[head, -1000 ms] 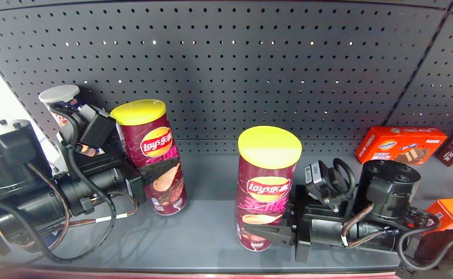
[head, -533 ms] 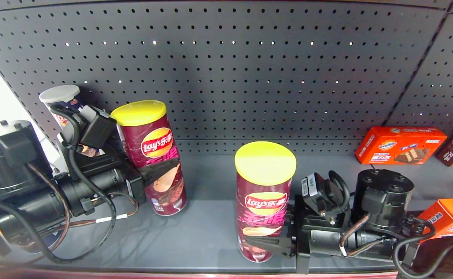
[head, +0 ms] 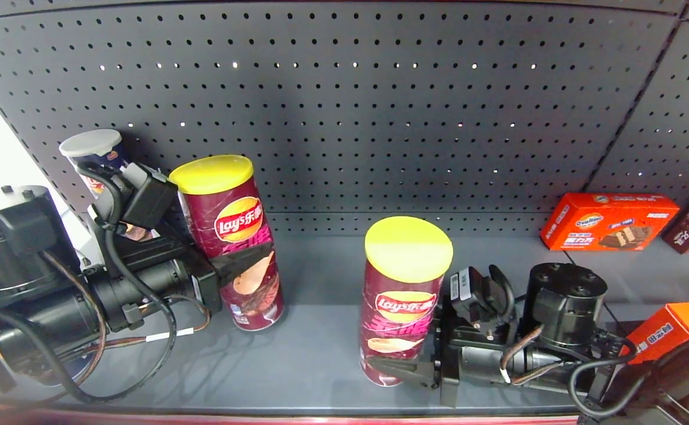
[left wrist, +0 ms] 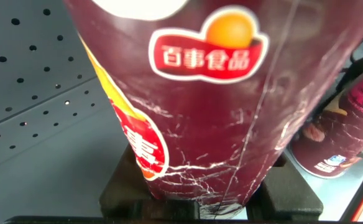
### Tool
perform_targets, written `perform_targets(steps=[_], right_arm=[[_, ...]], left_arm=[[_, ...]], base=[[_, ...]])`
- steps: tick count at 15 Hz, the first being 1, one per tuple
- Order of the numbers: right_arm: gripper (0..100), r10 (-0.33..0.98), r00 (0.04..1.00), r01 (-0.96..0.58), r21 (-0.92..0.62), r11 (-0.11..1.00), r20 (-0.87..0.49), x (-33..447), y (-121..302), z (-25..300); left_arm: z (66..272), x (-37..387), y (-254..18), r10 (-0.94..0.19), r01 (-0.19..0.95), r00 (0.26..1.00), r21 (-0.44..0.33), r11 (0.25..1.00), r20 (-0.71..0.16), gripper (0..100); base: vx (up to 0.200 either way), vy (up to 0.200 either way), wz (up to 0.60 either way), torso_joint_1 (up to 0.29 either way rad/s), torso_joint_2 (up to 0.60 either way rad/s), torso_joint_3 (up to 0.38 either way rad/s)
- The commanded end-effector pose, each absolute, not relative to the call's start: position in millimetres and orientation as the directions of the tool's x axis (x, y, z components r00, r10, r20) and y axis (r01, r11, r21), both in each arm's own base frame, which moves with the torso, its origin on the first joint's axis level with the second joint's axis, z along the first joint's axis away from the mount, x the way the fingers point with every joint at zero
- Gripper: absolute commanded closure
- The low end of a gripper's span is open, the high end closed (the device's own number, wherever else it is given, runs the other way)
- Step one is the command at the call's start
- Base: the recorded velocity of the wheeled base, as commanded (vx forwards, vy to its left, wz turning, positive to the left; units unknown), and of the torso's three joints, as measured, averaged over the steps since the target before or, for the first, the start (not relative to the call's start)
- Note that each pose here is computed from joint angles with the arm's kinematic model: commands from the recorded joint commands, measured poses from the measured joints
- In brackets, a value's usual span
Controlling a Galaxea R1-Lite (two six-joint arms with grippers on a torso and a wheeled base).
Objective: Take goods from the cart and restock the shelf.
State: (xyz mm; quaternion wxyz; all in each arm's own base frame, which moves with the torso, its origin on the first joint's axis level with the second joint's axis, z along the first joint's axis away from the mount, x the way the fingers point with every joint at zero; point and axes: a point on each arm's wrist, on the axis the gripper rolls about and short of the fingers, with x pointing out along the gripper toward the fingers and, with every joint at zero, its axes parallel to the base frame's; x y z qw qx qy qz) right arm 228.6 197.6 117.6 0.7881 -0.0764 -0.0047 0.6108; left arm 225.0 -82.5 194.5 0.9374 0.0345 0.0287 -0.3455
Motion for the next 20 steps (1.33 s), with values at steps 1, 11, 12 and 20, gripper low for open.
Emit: perform_targets(steps=[1,11,12,20], right_arm=[[0,0.962,0.253,-0.963,-0.117,0.241,-0.100,229.8,198.2,112.2],[0,0.925,0.359,-0.882,-0.280,0.380,0.125,182.2,128.5,213.2],[0,0.915,0.377,-0.867,-0.293,0.404,0.146,170.4,116.9,227.0],[0,0.480,0.871,-0.455,-0.198,0.868,0.104,83.1,34.2,231.3]], left_arm=[[194.0,225.2,-82.6,-0.646,0.650,0.759,0.044,0.758,-0.079,100],[192.6,222.9,-82.2,-0.647,0.652,0.758,0.044,0.757,-0.084,100],[192.6,222.9,-82.2,-0.647,0.652,0.758,0.044,0.757,-0.084,100],[191.7,221.9,-82.7,-0.650,0.654,0.755,0.043,0.755,-0.086,100]], base=[[0.000,0.000,0.00,0.000,0.00,0.000],[0.000,0.000,0.00,0.000,0.00,0.000],[0.000,0.000,0.00,0.000,0.00,0.000],[0.000,0.000,0.00,0.000,0.00,0.000]])
